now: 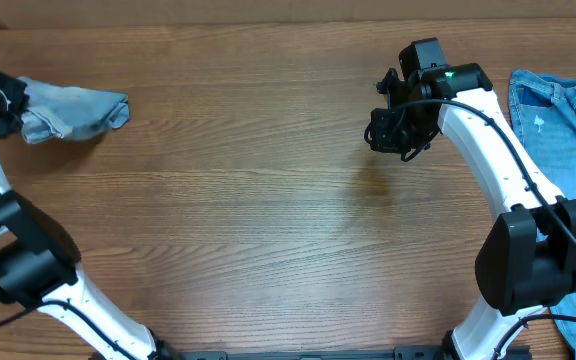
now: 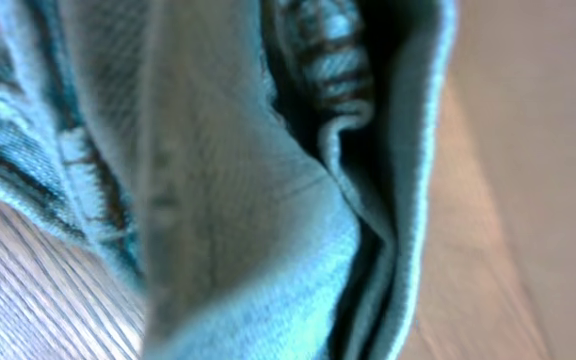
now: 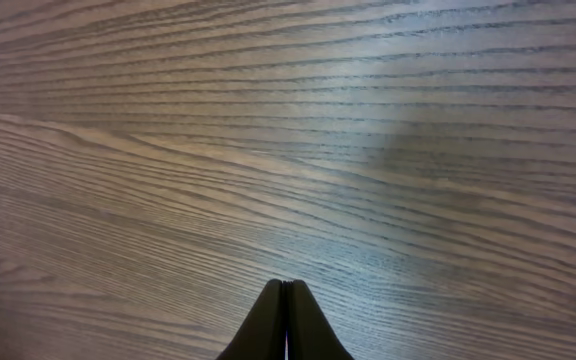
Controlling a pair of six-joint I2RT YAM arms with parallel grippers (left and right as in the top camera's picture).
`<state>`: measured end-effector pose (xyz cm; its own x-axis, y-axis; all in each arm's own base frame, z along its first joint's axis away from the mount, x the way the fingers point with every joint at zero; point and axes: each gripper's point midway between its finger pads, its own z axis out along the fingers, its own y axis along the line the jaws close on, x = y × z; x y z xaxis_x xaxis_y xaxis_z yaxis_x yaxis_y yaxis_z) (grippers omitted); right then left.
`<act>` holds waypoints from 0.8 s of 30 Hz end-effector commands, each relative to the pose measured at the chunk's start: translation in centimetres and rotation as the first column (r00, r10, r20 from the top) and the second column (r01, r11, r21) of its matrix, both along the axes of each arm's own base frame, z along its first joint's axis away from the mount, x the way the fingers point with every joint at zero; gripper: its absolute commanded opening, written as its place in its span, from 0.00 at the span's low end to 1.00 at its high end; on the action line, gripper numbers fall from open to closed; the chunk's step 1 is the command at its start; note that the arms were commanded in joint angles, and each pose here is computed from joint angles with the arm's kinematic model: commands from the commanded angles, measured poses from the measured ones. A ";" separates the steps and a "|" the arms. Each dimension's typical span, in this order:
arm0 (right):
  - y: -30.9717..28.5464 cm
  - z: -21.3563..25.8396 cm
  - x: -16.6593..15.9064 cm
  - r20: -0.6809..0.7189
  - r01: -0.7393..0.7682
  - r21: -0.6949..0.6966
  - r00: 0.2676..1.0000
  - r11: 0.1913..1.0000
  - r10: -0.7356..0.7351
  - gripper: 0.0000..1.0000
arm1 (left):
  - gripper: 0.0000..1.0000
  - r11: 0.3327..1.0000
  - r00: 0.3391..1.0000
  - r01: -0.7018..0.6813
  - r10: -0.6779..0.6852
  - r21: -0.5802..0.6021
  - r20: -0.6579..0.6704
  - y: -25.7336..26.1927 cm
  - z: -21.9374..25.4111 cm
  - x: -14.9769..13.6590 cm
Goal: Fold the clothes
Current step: 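Carry the bundle leftward with the left gripper and release the right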
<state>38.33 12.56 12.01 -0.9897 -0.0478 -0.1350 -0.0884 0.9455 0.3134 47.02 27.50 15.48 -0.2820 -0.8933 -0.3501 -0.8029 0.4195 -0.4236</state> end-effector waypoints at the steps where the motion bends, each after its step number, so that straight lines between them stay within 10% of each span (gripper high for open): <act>1: 0.0 0.0 0.4 0.023 -0.005 -0.006 1.000 1.000 0.006 0.05 | 0.04 0.998 0.998 -0.054 0.052 -0.031 -0.034 2.7 -3.1 -0.9; 14: 0.5 0.4 1.6 0.073 -0.007 0.023 0.997 1.000 0.005 0.09 | 0.11 0.990 0.918 -0.012 -0.045 -0.140 -0.395 1.6 -7.9 -10.1; 16: 0.5 0.4 1.8 0.080 -0.007 0.024 0.997 1.000 0.005 0.09 | 0.45 0.991 0.880 0.000 -0.063 -0.134 -0.470 1.3 -8.1 -11.9; 18: 0.5 0.4 1.8 0.079 -0.007 0.024 0.997 1.000 0.005 0.09 | 1.00 0.987 0.862 0.024 -0.100 -0.157 -0.497 0.7 -8.1 -12.7; 24: 0.6 0.4 1.9 0.083 -0.007 0.025 0.997 1.000 0.005 0.09 | 0.93 0.971 0.849 0.063 -0.173 -0.231 -0.499 -0.9 -6.0 -13.4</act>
